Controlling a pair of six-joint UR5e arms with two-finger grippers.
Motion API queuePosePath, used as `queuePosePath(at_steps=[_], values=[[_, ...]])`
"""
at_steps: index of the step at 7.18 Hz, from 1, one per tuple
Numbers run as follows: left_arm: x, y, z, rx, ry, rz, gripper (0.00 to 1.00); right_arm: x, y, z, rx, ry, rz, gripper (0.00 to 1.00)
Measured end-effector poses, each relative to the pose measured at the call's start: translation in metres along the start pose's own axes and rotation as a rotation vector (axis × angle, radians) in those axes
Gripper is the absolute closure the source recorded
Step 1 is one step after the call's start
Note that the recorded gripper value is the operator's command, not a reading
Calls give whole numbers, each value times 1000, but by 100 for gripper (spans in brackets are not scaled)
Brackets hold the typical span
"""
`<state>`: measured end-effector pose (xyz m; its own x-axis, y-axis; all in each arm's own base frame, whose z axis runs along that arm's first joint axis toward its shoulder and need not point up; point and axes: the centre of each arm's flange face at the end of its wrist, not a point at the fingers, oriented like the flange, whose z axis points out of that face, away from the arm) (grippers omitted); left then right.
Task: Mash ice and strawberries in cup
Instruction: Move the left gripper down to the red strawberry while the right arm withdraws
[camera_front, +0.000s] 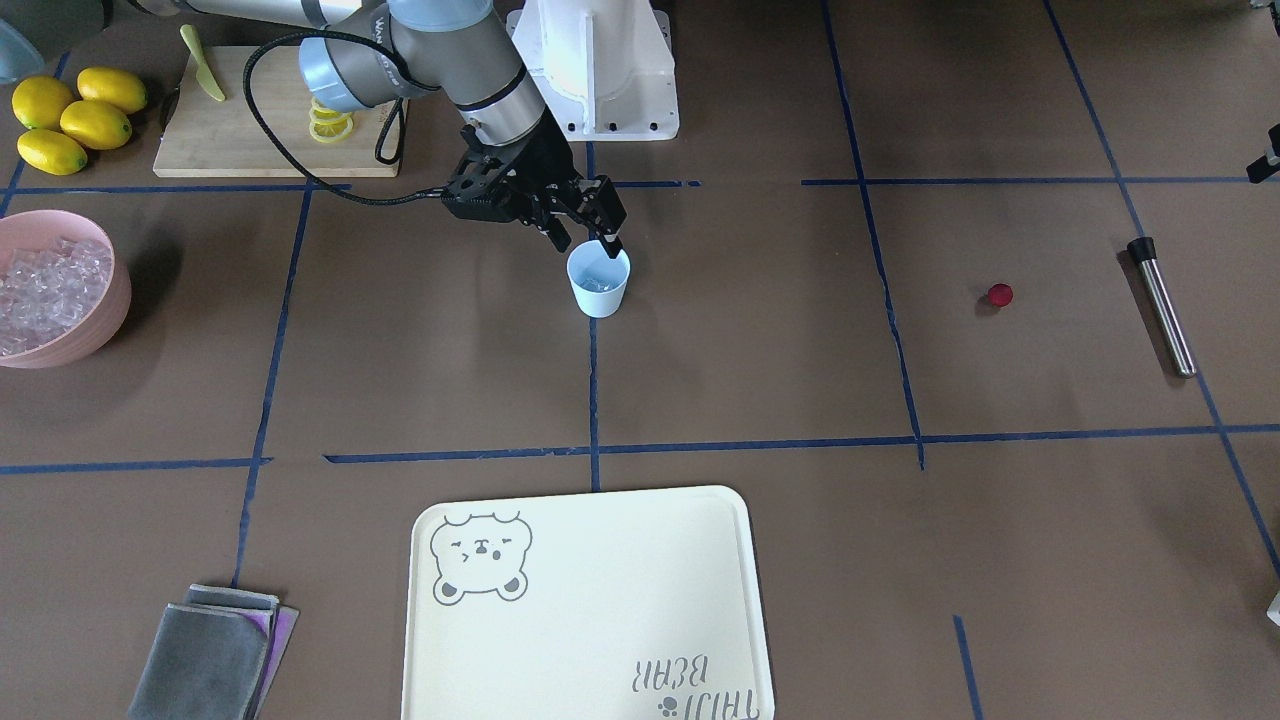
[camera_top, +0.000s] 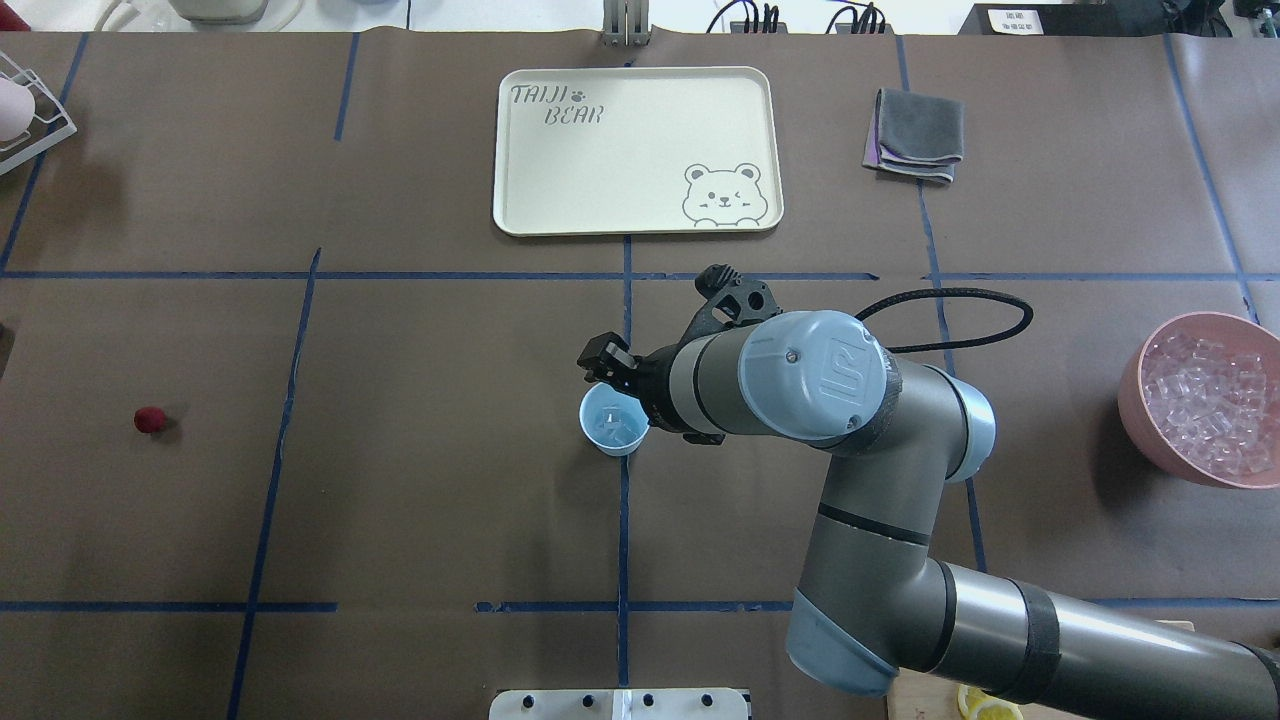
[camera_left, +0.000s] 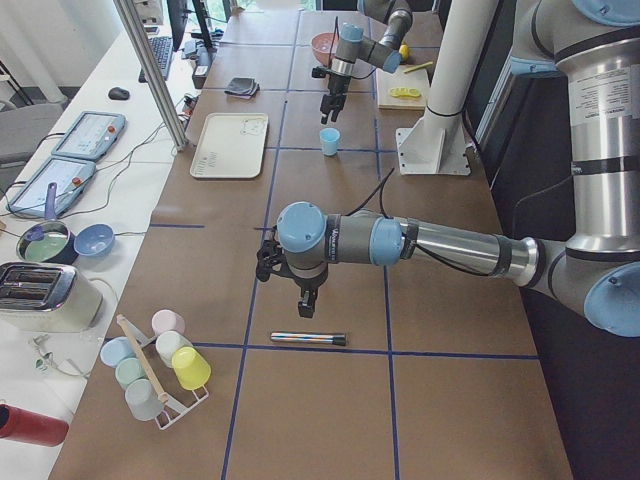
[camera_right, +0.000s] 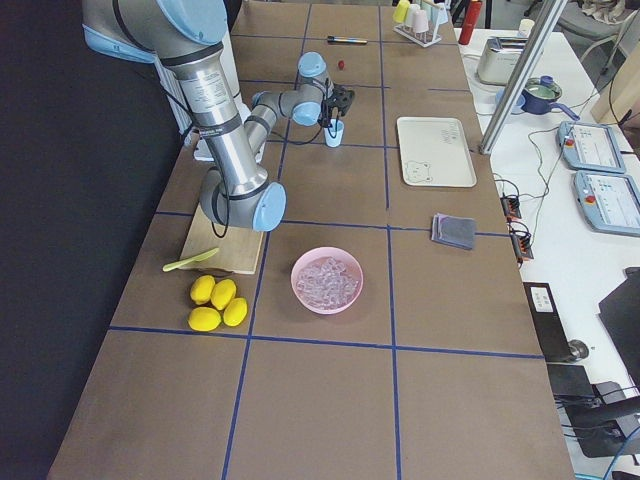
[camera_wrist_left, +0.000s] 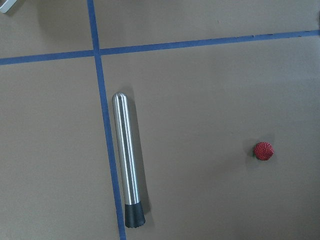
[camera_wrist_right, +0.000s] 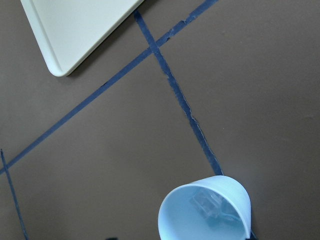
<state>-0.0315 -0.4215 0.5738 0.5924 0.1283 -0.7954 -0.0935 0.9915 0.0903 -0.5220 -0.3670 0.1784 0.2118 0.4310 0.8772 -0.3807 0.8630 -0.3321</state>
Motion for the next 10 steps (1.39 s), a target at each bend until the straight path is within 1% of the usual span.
queuePosePath(at_steps=[1,2,3,4,5,6,7,8,9,10], values=[[11,-8,8,-17,-15,-15,0,10,-18,-31,4,-19,7,0],[24,-17,21,-46,-73,-14,0,33,-56,-71,-4,-15,31,0],[37,-23,42,-88,-150,18,0,59,-112,-116,-24,10,68,0],[55,-31,58,-110,-185,69,0,89,-168,-158,-40,41,83,0],[78,-41,67,-104,-185,136,0,139,-219,-196,-49,85,54,0],[102,-47,76,-92,-154,199,0,200,-258,-229,-50,130,-17,0],[127,-50,91,-88,-117,225,0,252,-289,-256,-45,161,-88,0],[162,-51,115,-91,-95,219,0,294,-316,-274,-39,184,-140,0],[194,-47,141,-84,-107,205,7,328,-339,-284,-31,207,-194,0],[209,-44,164,-65,-139,196,7,359,-362,-289,-21,233,-253,0]])
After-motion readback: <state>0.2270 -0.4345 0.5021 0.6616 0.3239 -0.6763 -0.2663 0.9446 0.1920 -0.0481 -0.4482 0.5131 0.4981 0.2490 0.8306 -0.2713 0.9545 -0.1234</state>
